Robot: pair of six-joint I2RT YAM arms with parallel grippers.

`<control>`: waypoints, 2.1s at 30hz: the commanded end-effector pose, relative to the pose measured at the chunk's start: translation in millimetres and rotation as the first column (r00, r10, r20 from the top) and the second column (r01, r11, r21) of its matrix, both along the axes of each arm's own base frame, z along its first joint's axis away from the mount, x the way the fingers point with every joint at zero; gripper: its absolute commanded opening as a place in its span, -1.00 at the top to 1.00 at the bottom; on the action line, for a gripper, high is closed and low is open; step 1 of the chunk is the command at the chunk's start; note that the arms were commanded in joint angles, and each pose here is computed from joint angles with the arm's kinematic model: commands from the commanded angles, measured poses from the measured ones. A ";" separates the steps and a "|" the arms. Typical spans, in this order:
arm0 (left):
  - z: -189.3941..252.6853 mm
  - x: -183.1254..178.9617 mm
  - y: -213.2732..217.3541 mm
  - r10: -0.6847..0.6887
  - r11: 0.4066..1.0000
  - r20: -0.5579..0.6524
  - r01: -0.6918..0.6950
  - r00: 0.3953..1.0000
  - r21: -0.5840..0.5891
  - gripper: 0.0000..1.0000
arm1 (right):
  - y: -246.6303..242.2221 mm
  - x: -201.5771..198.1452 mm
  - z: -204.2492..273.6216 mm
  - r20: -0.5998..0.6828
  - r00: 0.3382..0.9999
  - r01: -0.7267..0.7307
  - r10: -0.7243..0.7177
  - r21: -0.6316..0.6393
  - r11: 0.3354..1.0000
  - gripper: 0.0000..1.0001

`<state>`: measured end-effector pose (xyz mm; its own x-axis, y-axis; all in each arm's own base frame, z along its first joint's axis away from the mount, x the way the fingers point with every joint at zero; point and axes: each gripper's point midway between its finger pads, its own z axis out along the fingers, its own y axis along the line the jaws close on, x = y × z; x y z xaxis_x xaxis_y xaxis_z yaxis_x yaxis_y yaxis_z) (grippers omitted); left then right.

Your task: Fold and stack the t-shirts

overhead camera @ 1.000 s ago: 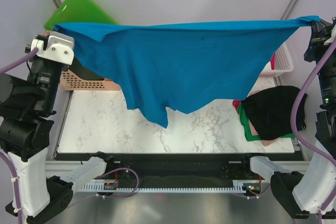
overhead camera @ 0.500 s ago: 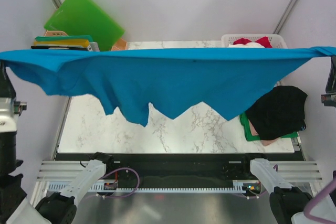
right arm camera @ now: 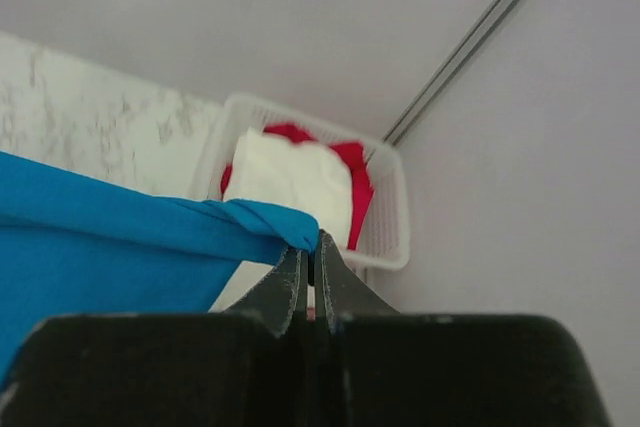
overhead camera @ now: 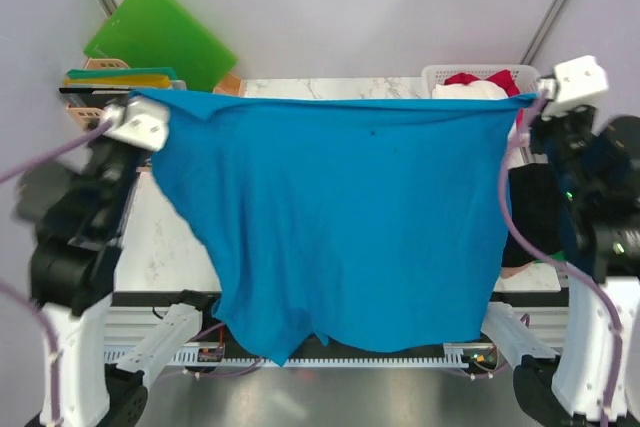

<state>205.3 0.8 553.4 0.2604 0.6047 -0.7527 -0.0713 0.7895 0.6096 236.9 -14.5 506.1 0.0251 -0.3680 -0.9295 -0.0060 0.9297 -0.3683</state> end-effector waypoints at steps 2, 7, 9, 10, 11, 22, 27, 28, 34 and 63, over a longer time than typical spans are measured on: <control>-78.5 74.4 -1.3 0.087 0.996 -0.187 -0.080 0.979 0.049 0.95 | -29.0 49.2 -70.0 -0.152 0.980 0.120 -0.130 -0.075 0.990 1.00; -157.4 133.9 -14.6 0.096 0.989 -0.321 -0.054 0.942 0.137 0.95 | -28.0 109.2 -182.9 -0.365 0.925 0.060 -0.105 -0.132 0.989 1.00; -180.8 155.5 -22.2 0.081 0.989 -0.375 -0.029 0.924 0.142 0.95 | -27.4 125.4 -218.1 -0.424 0.900 0.046 -0.107 -0.152 0.987 1.00; -185.9 162.7 -22.7 0.078 0.990 -0.386 -0.027 0.919 0.136 0.95 | -27.5 142.4 -236.3 -0.450 0.887 0.037 -0.107 -0.160 0.986 1.00; -188.9 171.6 -25.5 0.069 0.991 -0.389 -0.018 0.919 0.135 0.95 | -28.8 150.8 -246.4 -0.459 0.881 0.037 -0.113 -0.172 0.984 1.00; -240.6 262.6 -20.6 0.085 0.996 -0.506 -0.052 0.859 0.078 0.96 | 5.3 268.2 -328.1 -0.512 0.852 -0.001 -0.108 -0.208 0.978 1.00; -258.9 289.1 -14.9 0.104 0.995 -0.533 -0.086 0.840 0.058 0.96 | 22.2 303.8 -316.9 -0.456 0.883 0.022 -0.109 -0.193 0.981 1.00; -259.8 293.1 -13.8 0.106 0.994 -0.526 -0.094 0.844 0.049 0.96 | 22.0 309.6 -322.6 -0.457 0.881 0.037 -0.123 -0.193 0.981 1.00; -279.9 318.0 -21.4 0.081 0.996 -0.556 -0.093 0.827 0.008 0.96 | 27.4 342.1 -314.6 -0.411 0.898 0.079 -0.159 -0.205 0.976 1.00; -228.2 270.9 42.5 0.264 0.941 -0.397 -0.325 0.879 -0.094 -0.48 | -16.2 296.9 -228.1 -0.214 0.842 0.487 -0.495 -0.093 0.869 -0.78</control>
<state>507.2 49.9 251.6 -0.3942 0.5306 -0.7504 -0.0201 0.8113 0.5842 552.2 -18.5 208.3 -0.4826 -0.3471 -0.8041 0.2531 0.8236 -0.5075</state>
